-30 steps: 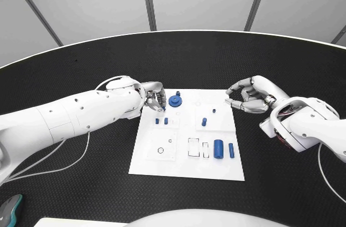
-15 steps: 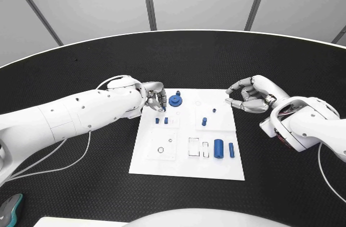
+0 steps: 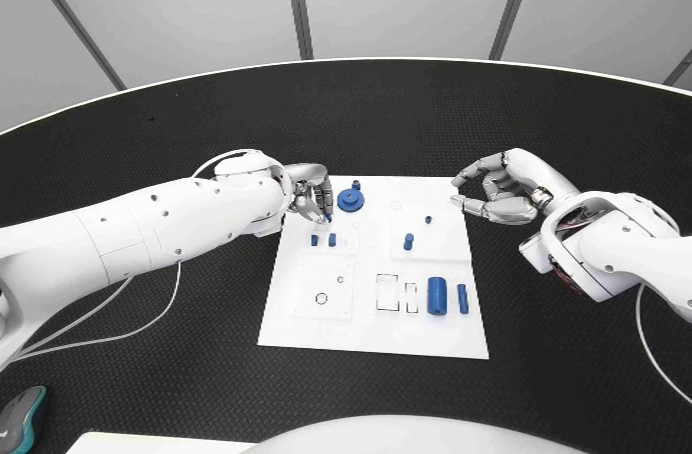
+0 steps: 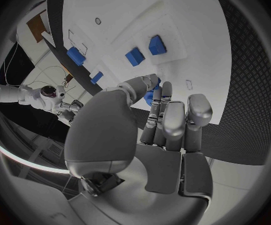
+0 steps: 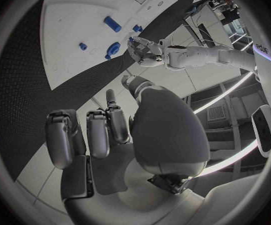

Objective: Assemble the parts on the task board

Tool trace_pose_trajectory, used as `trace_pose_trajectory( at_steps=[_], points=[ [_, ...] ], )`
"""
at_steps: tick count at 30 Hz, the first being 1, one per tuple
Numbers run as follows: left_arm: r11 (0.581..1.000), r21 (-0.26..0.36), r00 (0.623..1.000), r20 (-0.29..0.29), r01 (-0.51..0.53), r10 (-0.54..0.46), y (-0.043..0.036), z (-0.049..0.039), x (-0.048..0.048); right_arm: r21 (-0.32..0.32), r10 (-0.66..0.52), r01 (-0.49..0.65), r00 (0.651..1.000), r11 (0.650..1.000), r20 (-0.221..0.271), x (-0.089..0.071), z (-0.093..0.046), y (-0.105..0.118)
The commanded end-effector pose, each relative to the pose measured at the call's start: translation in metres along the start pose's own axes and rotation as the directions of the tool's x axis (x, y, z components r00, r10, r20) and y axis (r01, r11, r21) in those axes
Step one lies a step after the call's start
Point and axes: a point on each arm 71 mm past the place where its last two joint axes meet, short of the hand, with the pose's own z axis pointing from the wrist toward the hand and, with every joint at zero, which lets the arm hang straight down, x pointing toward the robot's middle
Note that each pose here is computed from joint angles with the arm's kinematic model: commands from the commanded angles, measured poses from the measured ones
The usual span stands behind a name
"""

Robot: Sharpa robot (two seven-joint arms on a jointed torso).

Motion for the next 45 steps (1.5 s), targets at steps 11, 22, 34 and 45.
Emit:
trace_pose_trajectory(
  at_steps=[11, 22, 34, 45],
  points=[
    [1.000, -0.005, 1.000, -0.007, -0.002, 0.002, 0.0008, 0.0006, 0.0004, -0.001, 0.000, 0.000, 1.000, 1.000, 0.000, 0.0002, 0.0001, 0.0002],
    [1.000, -0.007, 1.000, -0.010, -0.002, 0.002, 0.0005, 0.0023, 0.0007, 0.000, 0.000, 0.000, 1.000, 1.000, 0.000, 0.0000, -0.0001, 0.0001],
    [1.000, 0.000, 1.000, -0.009, -0.002, 0.002, -0.0011, 0.0038, 0.0010, -0.001, 0.000, 0.000, 1.000, 1.000, 0.000, 0.0000, -0.0003, 0.0002],
    [1.000, -0.008, 1.000, -0.022, -0.005, 0.005, 0.0002, 0.0042, 0.0018, 0.001, 0.000, 0.000, 1.000, 1.000, 0.001, -0.0005, -0.0004, -0.0004]
  ],
)
